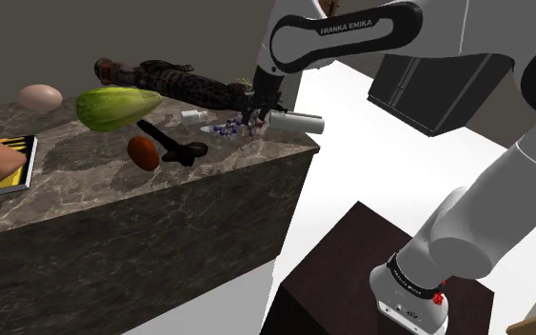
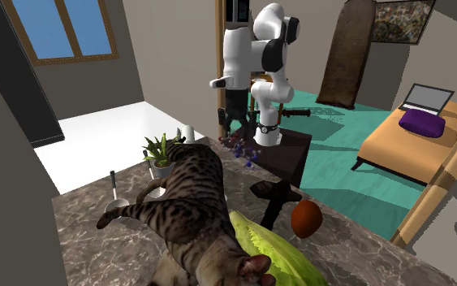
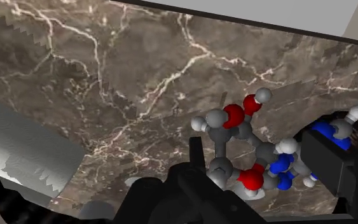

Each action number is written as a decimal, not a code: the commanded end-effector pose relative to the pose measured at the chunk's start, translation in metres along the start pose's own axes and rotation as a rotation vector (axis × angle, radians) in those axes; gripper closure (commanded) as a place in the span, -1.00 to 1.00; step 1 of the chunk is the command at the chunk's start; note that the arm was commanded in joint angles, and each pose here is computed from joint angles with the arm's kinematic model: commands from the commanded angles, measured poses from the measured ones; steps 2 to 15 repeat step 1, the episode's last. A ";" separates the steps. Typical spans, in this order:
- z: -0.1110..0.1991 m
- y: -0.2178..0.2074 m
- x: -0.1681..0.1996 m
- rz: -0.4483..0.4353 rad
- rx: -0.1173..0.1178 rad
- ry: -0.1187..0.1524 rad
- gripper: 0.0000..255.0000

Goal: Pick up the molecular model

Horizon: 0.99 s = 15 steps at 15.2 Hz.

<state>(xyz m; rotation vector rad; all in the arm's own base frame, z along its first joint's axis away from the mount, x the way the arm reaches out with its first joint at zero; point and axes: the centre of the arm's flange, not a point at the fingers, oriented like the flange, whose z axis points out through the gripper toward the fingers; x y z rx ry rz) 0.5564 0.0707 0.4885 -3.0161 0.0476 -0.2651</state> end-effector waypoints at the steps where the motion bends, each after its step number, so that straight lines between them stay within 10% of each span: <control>1: -0.003 0.000 0.000 0.000 0.000 0.000 1.00; 15: -0.003 0.000 0.000 0.000 0.000 0.000 1.00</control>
